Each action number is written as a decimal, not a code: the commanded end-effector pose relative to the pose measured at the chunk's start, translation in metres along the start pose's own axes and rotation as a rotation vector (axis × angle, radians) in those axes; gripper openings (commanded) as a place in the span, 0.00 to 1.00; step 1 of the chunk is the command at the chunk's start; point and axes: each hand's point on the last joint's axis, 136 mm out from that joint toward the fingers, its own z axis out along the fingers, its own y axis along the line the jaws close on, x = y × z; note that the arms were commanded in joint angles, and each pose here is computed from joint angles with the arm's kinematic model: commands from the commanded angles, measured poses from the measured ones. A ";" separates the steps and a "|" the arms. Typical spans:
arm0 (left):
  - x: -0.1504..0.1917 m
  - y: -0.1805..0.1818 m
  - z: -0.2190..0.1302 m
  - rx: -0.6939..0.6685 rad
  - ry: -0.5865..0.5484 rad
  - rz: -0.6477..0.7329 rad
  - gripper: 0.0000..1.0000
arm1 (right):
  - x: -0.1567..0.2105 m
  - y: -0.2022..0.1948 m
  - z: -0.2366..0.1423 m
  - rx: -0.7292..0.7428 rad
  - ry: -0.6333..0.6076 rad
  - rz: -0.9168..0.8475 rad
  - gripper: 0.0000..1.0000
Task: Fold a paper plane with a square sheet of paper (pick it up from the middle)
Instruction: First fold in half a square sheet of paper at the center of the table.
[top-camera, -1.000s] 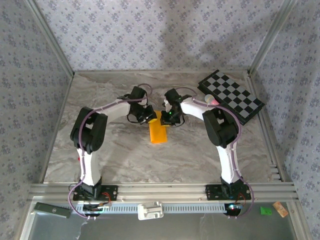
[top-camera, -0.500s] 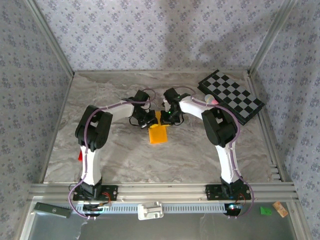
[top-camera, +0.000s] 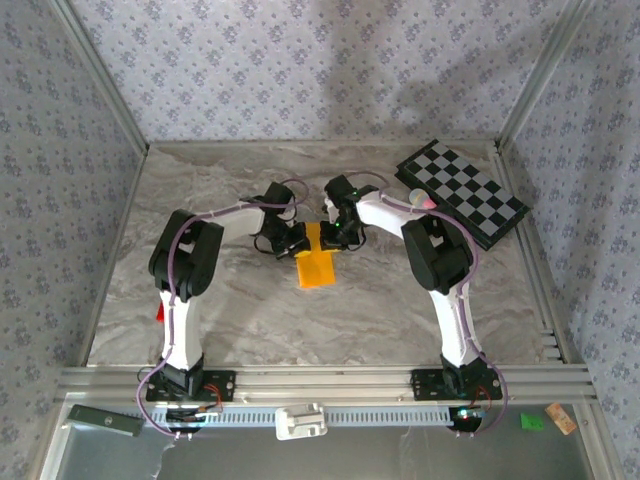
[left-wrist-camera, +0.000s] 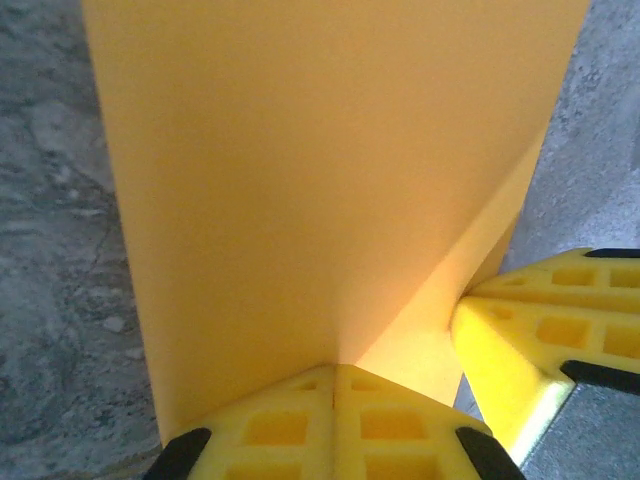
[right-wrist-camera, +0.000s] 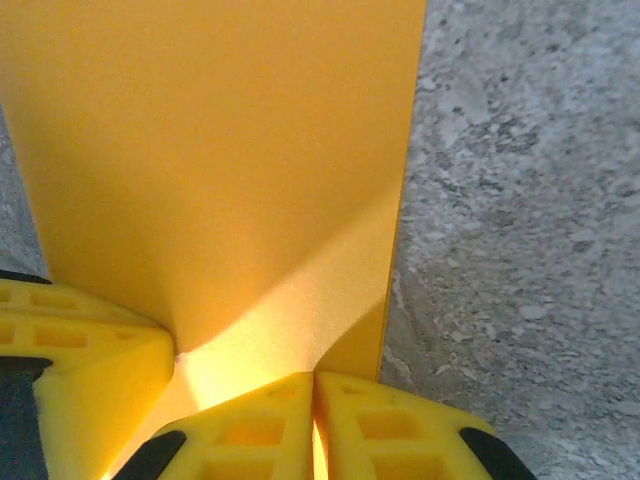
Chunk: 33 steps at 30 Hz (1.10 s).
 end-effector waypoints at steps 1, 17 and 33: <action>0.006 0.027 0.002 -0.064 0.022 -0.011 0.04 | 0.058 -0.090 0.040 0.334 0.217 0.064 0.12; 0.004 0.022 -0.053 0.015 -0.064 0.023 0.04 | 0.058 -0.096 0.038 0.383 0.229 0.068 0.12; 0.023 0.001 -0.001 0.039 0.032 0.021 0.04 | 0.061 -0.097 0.043 0.381 0.236 0.079 0.12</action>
